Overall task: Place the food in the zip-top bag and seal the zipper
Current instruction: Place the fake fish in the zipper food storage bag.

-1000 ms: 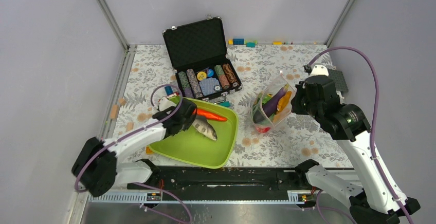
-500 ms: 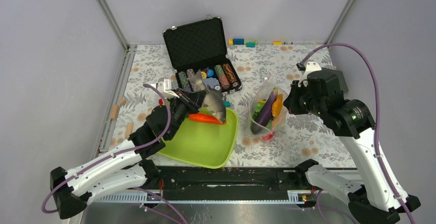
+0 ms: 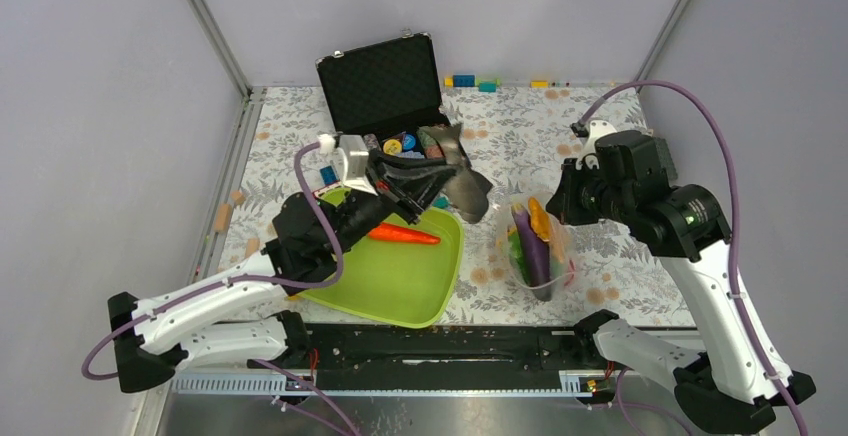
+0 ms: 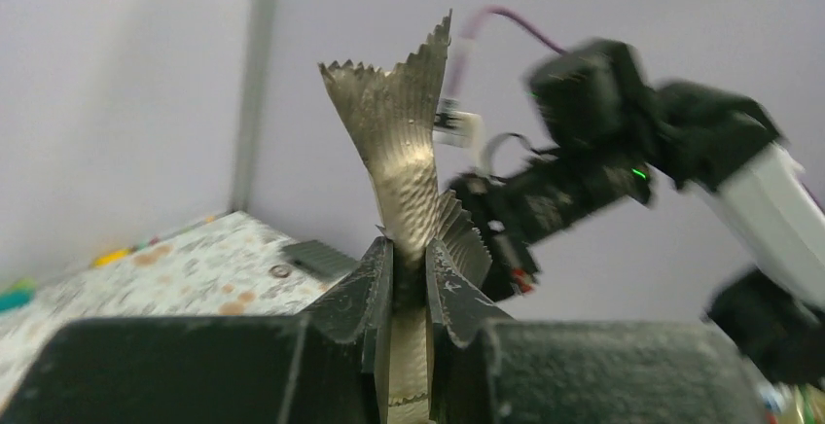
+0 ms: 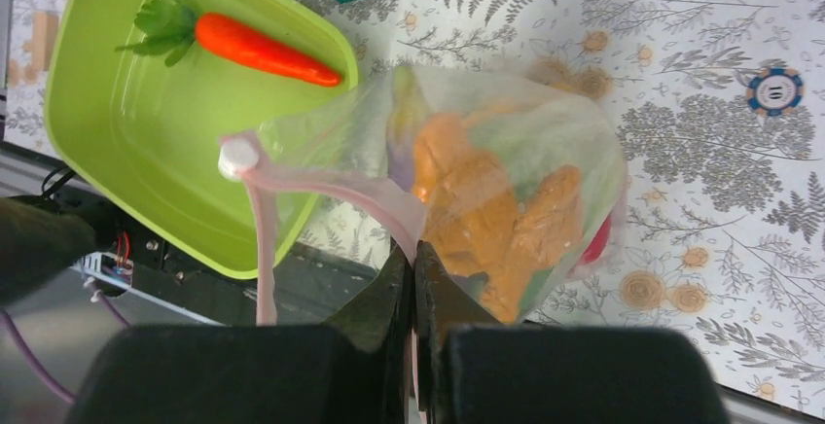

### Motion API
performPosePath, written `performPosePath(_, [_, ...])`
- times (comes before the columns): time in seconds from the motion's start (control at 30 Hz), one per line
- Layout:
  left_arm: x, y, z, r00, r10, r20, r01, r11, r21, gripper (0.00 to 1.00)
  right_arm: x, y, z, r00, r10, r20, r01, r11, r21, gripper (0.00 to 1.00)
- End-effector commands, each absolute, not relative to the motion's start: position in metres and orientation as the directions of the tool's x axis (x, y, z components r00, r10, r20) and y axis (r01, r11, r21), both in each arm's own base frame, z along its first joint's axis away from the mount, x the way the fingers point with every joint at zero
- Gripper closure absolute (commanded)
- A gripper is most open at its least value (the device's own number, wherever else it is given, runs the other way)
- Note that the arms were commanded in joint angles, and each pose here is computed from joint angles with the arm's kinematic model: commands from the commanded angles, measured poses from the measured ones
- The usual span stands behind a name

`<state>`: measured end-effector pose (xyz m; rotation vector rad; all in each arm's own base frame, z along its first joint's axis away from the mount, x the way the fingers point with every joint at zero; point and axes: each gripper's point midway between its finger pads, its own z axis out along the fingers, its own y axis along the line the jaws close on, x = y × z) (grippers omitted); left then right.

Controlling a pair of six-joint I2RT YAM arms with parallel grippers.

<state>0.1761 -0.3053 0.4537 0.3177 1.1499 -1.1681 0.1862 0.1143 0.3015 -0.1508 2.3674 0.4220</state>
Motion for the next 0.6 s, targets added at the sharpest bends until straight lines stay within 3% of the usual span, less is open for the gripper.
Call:
performPosePath(0.0, [0.106,-0.326,0.503,0.105,-0.555,-0.826,0.989,0.145,0.028,1.0,0.187,0.133,0.314,-0.736,0.02,-0.677,-0.28,0.901,0.332,1.0])
performPosePath(0.33, [0.072,-0.38,0.472,0.273,-0.454,-0.848,0.924,-0.121,0.362,1.0,0.179,0.152,0.315,-0.752,-0.013,-0.659,-0.363,0.843,0.397,1.0])
performPosePath(0.57, [0.062,-0.396,0.432,0.291,-0.334,-0.897,0.875,-0.286,0.39,1.0,0.174,0.159,0.318,-0.752,-0.027,-0.658,-0.399,0.814,0.423,1.0])
